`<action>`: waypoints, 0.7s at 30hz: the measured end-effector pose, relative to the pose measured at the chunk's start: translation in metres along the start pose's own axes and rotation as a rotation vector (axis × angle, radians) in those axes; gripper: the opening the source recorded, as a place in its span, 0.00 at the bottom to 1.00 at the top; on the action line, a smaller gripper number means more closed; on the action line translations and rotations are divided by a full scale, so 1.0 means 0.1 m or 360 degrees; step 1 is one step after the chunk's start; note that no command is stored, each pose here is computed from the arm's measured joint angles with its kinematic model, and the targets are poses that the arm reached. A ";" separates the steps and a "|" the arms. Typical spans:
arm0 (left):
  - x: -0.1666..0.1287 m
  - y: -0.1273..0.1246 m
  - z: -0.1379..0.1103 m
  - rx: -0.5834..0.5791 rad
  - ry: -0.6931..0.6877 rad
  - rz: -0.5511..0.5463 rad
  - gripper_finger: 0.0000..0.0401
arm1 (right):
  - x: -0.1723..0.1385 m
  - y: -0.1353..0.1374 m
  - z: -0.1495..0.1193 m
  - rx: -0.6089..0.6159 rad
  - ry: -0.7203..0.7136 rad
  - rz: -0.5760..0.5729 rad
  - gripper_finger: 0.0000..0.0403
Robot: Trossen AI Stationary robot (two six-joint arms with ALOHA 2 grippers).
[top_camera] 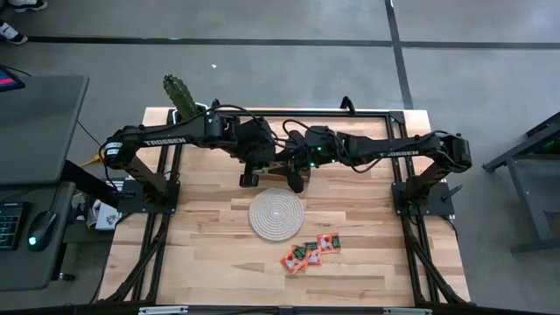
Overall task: Pick & Place Tea
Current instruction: Put the orange tea bag into the right section of the wooden organizer
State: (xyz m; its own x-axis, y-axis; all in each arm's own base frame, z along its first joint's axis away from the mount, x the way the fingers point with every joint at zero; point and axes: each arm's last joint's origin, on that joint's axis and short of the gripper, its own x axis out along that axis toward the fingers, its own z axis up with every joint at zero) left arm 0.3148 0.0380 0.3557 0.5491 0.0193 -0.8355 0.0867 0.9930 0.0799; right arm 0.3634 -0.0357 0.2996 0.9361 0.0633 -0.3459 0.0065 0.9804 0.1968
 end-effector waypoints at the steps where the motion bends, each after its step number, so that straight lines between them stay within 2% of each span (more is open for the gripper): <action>1: 0.00 0.00 0.00 0.0000 0.0000 0.0000 0.00 | 0.00 0.00 0.00 -0.0001 -0.0005 -0.0001 0.43; 10: 0.00 0.00 0.00 0.0018 0.0000 -0.0001 0.00 | 0.00 0.00 0.00 0.0011 -0.0008 0.0001 0.24; 17: 0.00 -0.01 -0.02 0.0022 0.0030 -0.0007 0.00 | -0.01 0.00 0.01 0.0011 -0.0015 -0.0025 0.03; 21: 0.00 0.00 -0.04 0.0022 0.0066 0.0022 0.00 | -0.01 -0.01 0.01 0.0049 -0.0023 -0.0077 0.01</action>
State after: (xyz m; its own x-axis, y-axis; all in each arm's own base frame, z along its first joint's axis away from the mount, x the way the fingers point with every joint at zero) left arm 0.3117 0.0381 0.3538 0.5154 0.0379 -0.8561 0.0912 0.9909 0.0988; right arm 0.3628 -0.0371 0.3007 0.9395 0.0132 -0.3423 0.0622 0.9761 0.2084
